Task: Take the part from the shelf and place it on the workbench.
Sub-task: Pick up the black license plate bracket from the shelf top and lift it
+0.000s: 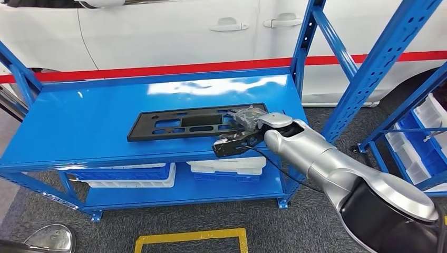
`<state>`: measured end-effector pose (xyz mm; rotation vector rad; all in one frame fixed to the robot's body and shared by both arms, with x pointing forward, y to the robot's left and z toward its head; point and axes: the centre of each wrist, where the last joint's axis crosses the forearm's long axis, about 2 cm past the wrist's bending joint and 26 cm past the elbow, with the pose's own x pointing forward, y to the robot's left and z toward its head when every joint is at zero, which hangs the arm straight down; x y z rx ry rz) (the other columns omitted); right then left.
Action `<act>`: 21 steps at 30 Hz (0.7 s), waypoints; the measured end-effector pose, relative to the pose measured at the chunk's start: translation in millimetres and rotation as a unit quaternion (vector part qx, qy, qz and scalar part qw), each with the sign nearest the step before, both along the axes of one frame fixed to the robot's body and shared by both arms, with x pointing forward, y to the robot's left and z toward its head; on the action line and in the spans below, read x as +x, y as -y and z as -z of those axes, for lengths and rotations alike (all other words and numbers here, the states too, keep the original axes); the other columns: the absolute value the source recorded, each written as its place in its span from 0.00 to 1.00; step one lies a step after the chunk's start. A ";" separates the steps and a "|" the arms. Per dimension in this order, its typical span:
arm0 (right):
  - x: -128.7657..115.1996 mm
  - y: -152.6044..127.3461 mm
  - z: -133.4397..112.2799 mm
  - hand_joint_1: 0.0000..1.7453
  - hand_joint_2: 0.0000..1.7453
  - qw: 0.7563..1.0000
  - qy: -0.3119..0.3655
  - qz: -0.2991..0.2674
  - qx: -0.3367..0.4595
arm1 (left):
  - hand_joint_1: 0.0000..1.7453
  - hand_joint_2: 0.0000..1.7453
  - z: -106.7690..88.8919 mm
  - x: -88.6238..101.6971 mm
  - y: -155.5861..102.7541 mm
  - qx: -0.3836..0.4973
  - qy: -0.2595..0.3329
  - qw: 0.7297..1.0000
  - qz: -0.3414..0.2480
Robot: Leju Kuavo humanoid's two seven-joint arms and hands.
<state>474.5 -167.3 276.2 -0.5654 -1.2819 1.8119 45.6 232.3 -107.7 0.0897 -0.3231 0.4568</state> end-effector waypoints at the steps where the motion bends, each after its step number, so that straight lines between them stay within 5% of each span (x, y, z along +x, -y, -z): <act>1: 0.2 0.3 -0.4 0.00 0.00 1.000 0.000 0.000 0.000 | 0.00 0.00 -0.1 0.0 0.7 -0.001 0.000 1.000 0.000; 21: 1.2 0.5 -3.6 0.00 0.00 1.000 0.003 0.000 -0.002 | 0.00 0.00 -0.1 -0.7 2.0 -0.004 -0.001 1.000 -0.004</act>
